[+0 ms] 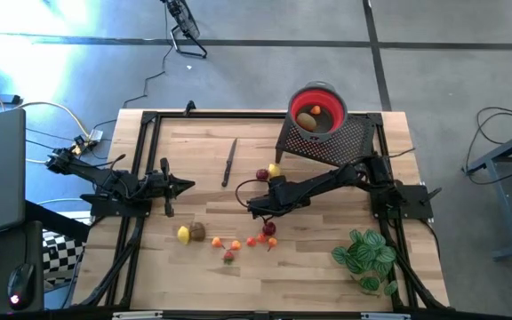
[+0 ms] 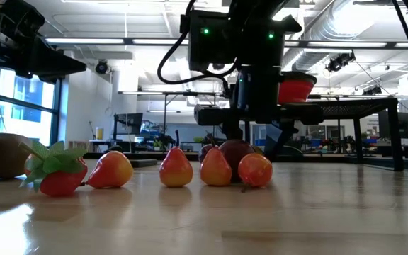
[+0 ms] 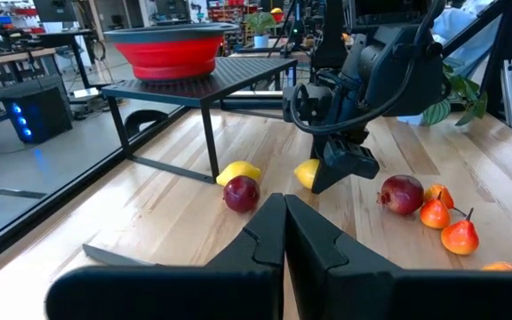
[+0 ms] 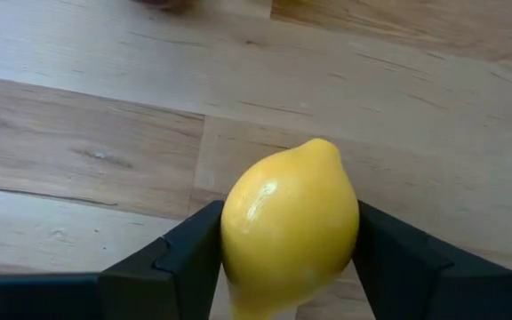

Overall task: Pick & Place Fruit
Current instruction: Put the yellow lemon into the red strainer bowl on the shelf

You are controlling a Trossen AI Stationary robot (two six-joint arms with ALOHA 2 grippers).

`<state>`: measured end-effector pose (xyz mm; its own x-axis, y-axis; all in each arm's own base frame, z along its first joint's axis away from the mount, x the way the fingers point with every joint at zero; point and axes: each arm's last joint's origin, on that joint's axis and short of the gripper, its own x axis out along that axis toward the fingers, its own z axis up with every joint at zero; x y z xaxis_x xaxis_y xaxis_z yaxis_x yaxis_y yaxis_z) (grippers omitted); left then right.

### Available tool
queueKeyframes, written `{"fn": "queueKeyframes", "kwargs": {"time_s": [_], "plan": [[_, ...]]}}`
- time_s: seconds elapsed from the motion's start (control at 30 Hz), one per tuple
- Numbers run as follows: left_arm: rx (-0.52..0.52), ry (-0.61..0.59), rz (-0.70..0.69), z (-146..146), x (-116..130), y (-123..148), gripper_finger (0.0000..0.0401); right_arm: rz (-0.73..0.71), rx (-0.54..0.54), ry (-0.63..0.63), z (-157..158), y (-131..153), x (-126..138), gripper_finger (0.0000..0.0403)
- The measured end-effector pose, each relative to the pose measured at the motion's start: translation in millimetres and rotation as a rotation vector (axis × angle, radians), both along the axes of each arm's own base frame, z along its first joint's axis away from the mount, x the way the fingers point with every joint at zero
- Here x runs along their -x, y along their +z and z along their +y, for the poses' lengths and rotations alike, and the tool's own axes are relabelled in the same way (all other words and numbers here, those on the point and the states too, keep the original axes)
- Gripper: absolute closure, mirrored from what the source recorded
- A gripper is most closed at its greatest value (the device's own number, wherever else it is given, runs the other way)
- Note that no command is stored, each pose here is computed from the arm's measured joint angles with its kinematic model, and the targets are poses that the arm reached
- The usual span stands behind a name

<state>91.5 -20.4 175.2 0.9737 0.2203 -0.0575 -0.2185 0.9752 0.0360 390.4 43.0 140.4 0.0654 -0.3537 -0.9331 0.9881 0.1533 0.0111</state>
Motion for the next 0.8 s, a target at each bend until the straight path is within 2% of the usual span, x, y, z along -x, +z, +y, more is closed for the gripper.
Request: {"fn": "queueKeyframes", "kwargs": {"time_s": [0.8], "plan": [[0.000,0.000,0.000,0.0,0.0,0.0,0.0401,0.000,-0.003,0.011,0.3,0.1,-0.3,0.0188]]}}
